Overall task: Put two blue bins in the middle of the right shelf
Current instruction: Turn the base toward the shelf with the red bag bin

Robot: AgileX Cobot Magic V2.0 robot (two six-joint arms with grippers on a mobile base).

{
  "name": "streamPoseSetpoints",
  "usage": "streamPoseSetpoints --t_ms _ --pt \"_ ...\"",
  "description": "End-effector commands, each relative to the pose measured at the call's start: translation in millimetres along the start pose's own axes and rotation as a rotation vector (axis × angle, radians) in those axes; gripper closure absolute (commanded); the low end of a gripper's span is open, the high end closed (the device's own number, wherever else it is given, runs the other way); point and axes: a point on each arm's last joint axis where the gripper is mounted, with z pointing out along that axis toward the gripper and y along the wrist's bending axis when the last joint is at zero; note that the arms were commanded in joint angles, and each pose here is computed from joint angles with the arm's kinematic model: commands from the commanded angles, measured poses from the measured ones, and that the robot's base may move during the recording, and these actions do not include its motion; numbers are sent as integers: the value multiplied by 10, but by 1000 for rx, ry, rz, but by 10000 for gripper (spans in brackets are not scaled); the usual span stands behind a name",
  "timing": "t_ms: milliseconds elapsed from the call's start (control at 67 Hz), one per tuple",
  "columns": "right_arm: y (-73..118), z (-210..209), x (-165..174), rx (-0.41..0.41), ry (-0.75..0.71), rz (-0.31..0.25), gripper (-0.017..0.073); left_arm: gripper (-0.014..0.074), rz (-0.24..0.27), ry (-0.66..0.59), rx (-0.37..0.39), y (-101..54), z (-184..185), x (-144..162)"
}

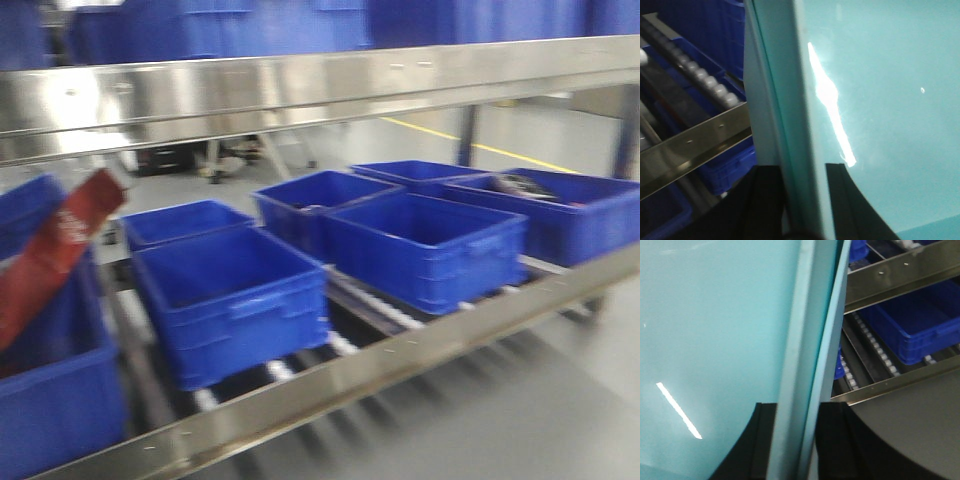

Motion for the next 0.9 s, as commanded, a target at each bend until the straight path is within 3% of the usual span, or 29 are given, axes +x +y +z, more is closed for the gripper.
streamPoseSetpoints --t_ms 0,881 --pt "-12 -77 -117 3 -114 -8 721 704 0 -107 55 -89 -181 -116" --pt "-12 -77 -117 3 -114 -8 721 704 0 -107 55 -89 -181 -116"
